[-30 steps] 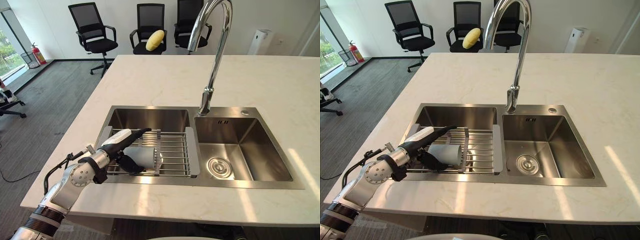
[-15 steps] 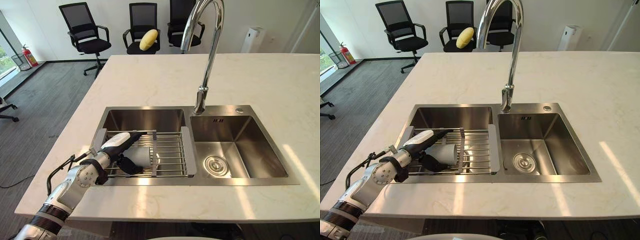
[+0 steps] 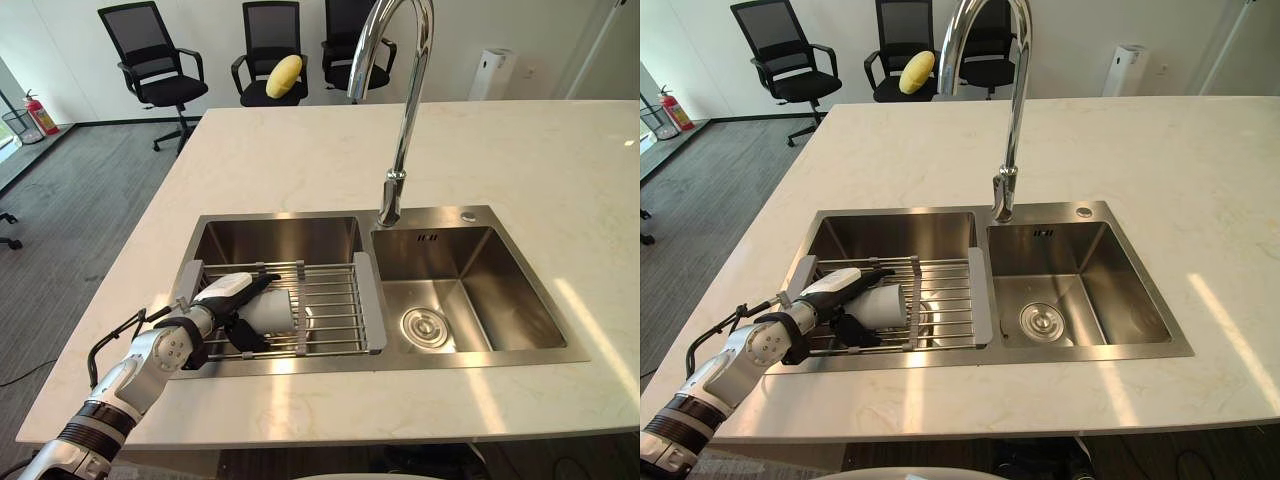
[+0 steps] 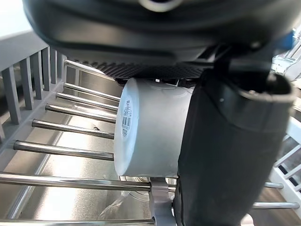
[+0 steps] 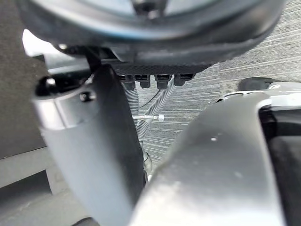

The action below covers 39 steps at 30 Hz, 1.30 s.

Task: Walk over to the sink, pick up the cup, carry it to the dishwasher, place the cup inside the dishwasher, then close the dishwasher door

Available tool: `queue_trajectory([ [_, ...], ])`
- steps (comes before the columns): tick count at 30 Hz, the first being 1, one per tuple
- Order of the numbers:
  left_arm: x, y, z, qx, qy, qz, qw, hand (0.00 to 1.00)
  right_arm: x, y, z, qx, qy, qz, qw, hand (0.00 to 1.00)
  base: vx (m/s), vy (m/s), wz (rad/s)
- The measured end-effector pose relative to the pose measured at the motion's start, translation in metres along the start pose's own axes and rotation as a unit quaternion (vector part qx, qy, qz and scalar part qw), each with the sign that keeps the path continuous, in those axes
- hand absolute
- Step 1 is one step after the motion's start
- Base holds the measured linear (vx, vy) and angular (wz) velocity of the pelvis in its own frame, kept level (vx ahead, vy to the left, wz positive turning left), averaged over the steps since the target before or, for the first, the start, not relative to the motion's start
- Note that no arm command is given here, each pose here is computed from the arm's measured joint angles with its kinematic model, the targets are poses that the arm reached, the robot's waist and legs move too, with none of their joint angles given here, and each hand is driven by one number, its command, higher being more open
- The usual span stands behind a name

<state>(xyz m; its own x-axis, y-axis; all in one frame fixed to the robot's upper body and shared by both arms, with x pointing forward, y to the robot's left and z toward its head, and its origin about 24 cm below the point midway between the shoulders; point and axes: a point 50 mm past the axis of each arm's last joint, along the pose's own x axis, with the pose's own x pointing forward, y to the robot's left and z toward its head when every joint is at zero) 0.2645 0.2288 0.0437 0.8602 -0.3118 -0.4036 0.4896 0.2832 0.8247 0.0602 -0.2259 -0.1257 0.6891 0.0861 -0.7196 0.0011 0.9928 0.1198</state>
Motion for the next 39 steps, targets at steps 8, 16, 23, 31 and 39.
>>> queue_trajectory([
  [8,-0.001,0.0,-0.008,-0.017,0.013,0.003,1.0,0.0,0.0,-0.001,0.001,-0.003,-0.001,0.001,1.0,1.0,0.0,0.0,0.0],
  [16,-0.006,0.013,-0.019,-0.049,0.027,0.04,0.998,0.0,0.0,-0.001,0.002,-0.003,-0.002,0.002,1.0,1.0,0.0,0.0,0.01],
  [23,-0.008,0.008,-0.018,-0.086,0.005,0.044,0.995,0.0,0.003,-0.001,0.006,-0.005,-0.009,0.003,1.0,1.0,0.0,0.0,0.0],
  [31,-0.011,-0.004,0.009,-0.172,-0.083,0.057,0.98,0.0,0.004,0.0,0.01,-0.006,-0.02,-0.002,1.0,1.0,0.0,0.0,0.0],
  [39,-0.016,0.002,0.054,-0.326,-0.239,0.098,0.909,0.0,0.008,0.006,0.012,0.004,-0.034,-0.013,0.999,1.0,0.0,0.0,0.0],
])
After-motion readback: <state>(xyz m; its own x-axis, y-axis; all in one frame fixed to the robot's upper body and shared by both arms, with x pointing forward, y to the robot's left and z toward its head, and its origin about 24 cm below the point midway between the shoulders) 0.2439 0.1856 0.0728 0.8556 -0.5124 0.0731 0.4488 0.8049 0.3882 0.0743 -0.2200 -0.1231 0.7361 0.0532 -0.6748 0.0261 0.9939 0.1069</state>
